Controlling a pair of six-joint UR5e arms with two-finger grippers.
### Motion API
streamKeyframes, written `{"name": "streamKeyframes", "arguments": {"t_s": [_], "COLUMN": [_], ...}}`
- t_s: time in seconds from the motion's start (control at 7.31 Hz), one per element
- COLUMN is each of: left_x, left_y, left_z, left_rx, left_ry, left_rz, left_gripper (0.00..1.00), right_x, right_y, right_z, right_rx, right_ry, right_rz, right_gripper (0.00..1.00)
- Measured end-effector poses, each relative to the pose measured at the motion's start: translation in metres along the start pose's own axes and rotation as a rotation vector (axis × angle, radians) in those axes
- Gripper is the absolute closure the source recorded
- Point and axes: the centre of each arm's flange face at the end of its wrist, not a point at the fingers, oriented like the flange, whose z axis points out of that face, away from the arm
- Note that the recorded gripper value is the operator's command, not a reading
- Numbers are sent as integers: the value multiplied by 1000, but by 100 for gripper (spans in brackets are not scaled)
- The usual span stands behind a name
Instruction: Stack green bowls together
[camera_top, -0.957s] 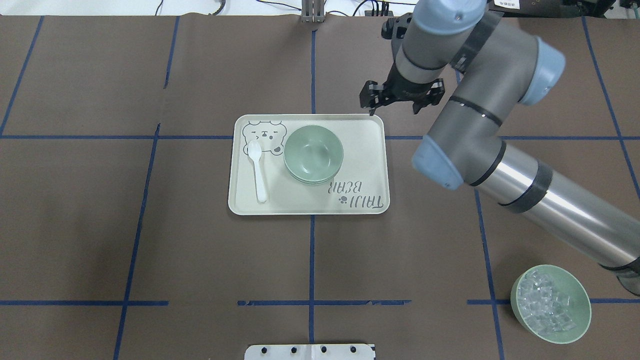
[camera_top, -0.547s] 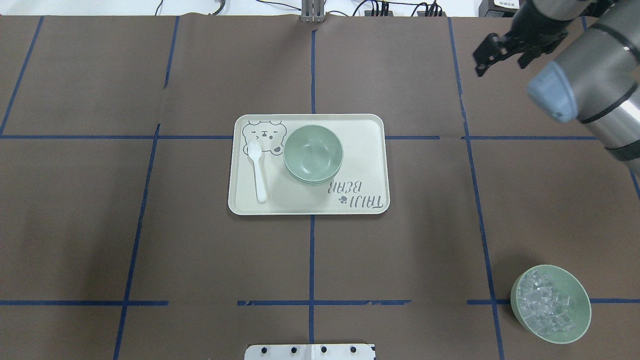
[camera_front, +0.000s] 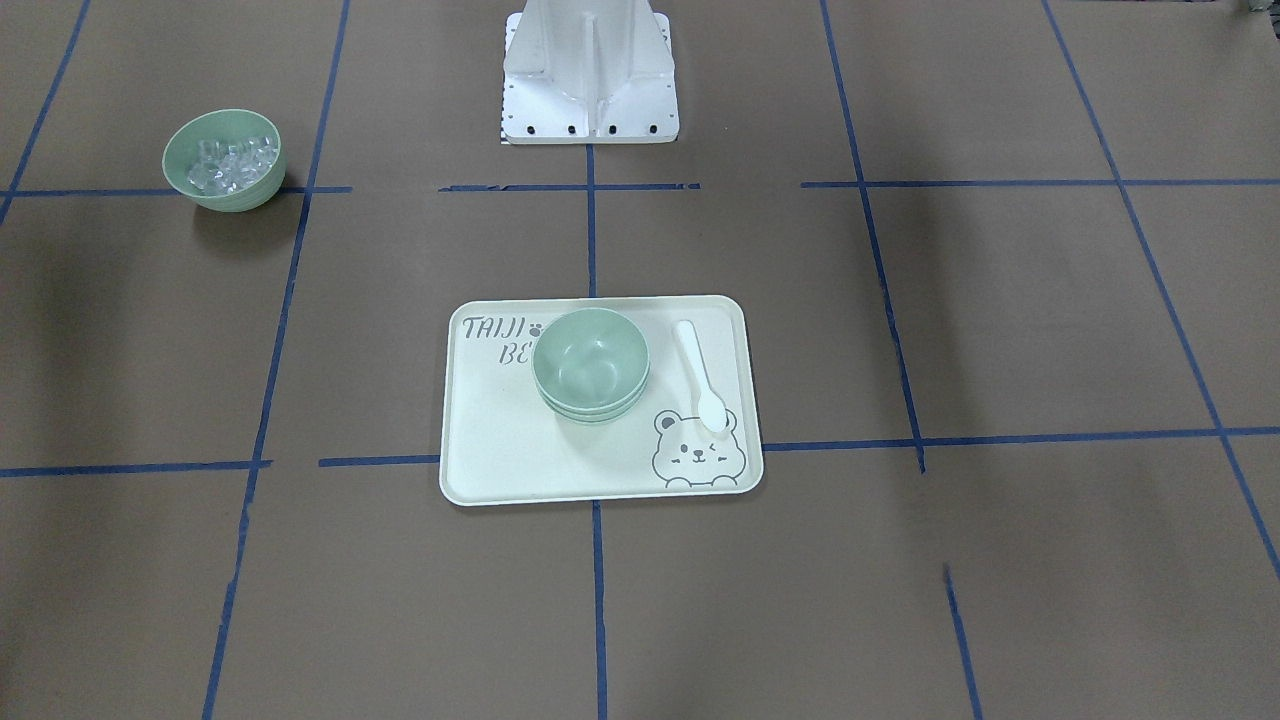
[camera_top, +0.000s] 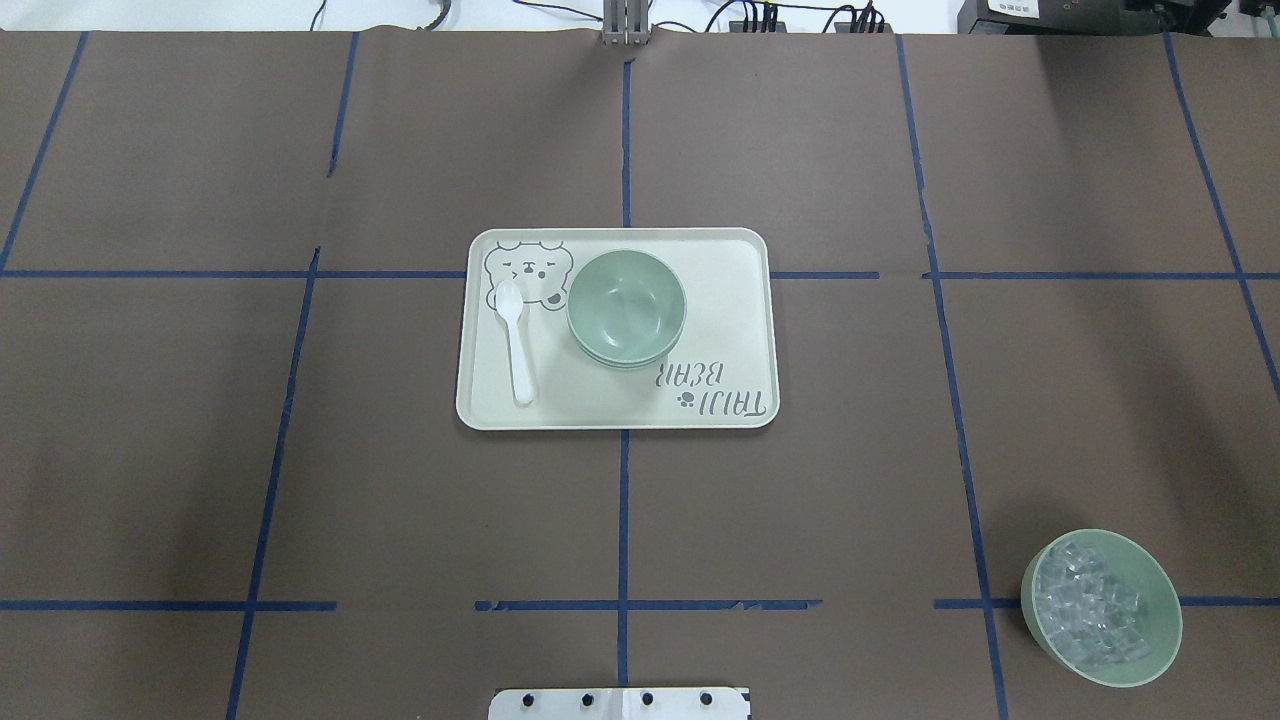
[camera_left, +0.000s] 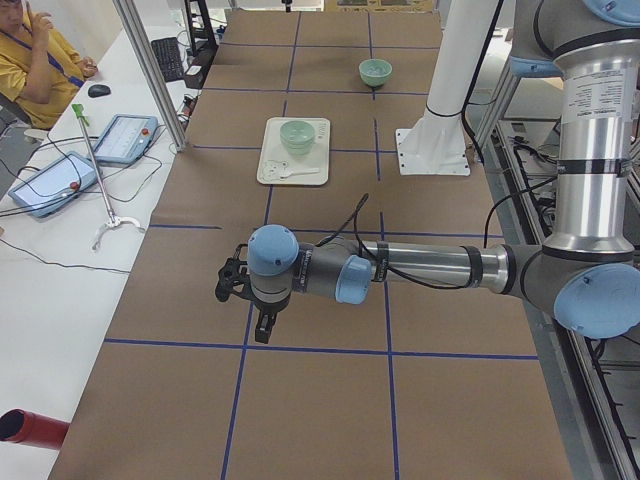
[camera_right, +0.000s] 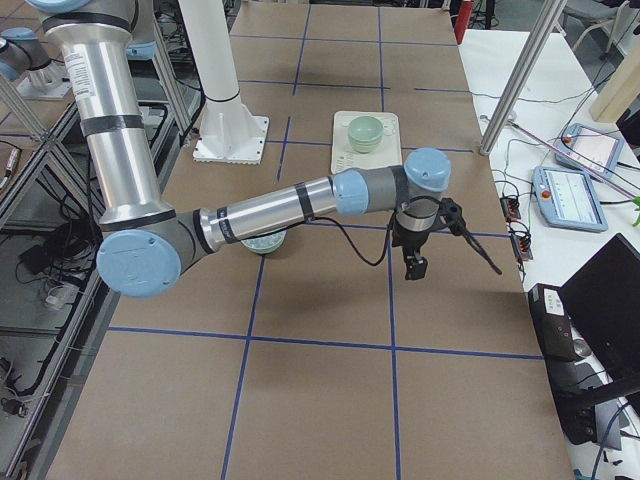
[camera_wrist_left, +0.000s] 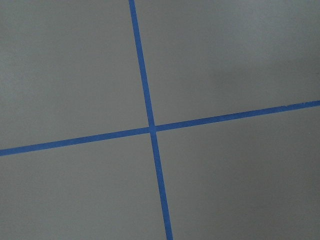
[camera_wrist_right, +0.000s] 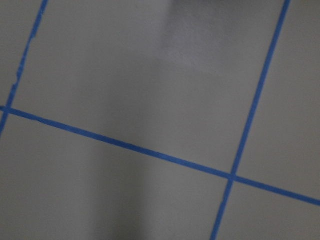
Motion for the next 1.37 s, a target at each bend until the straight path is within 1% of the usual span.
{"name": "streamKeyframes", "arguments": {"t_s": [0.14,0.27,0.55,0.68,1.37], "left_x": [-3,-7,-13,-13,-16], "left_y": [2,7,9,9,11], "left_z": [0,3,8,8,9], "left_rx": [-1,-7,-13,-12,-17], "left_ry": [-27,-38,-41,-44,-51], "left_rz": [-2,-8,-15,-18,-25], "left_gripper": [0,0,0,0,0], "right_x": [27,45,63,69,72], "right_y": [32,57,84,90,95], "right_z": [10,18,23,23,19], "right_rx": [-22,-39,-52,-52,-42], "right_ry": [3,4,1,1,14], "right_rz": [42,86,138,151,149], "right_gripper": [0,0,0,0,0]}}
